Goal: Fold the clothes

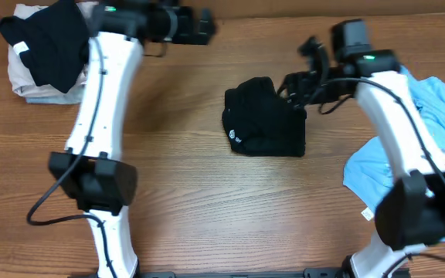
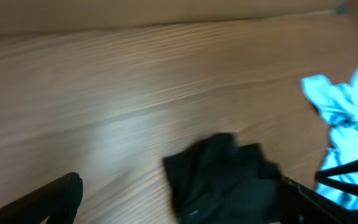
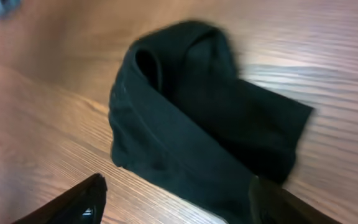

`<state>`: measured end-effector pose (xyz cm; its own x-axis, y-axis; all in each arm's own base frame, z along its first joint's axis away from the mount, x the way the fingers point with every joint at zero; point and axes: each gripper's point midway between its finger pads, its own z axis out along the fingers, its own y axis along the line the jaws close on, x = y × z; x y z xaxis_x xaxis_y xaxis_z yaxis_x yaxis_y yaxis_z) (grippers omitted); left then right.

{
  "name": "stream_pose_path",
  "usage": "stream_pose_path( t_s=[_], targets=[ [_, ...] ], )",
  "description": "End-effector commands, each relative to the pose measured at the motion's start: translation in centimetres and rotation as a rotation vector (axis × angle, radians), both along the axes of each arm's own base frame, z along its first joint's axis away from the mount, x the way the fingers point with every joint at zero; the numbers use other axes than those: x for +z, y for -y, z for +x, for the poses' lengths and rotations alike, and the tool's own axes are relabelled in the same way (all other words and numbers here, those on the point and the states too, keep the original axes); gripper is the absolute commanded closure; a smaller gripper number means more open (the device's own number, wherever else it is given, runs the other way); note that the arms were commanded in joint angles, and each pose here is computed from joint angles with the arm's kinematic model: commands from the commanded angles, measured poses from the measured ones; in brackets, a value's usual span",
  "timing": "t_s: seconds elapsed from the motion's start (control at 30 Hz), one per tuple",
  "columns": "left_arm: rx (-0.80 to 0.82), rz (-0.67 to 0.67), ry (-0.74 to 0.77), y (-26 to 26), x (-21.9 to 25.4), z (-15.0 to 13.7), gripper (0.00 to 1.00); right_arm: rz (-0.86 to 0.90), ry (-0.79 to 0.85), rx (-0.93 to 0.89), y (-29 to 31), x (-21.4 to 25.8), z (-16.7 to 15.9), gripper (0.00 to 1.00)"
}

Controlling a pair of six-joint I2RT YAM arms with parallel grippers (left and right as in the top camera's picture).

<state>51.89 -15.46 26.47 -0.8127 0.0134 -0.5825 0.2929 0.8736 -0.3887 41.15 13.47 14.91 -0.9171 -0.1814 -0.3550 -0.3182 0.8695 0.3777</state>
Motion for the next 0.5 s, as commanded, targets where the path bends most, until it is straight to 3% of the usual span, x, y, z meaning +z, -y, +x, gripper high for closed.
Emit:
stream_pose_path(
  t_s=[0.0,0.23,0.37,0.47],
  targets=[
    [-0.017,0.034,0.016,-1.9,0.8,-0.7,0.00,-0.045,0.002,0.120,-1.4,-2.8,0.1,0.19],
    [-0.021,0.091,-0.023,-3.3,-1.3,-1.0,0.00,-0.089,-0.040,0.143,-1.6,-6.5,0.6,0.21],
    [-0.019,0.111,-0.043,-3.6,-2.3,-1.2,0.00,-0.097,-0.025,0.146,-1.5,-6.5,1.0,0.32],
    [-0.019,0.113,-0.057,-3.6,-2.8,-1.3,0.00,-0.106,0.014,0.133,-1.2,-6.3,2.0,0.27]
  ],
)
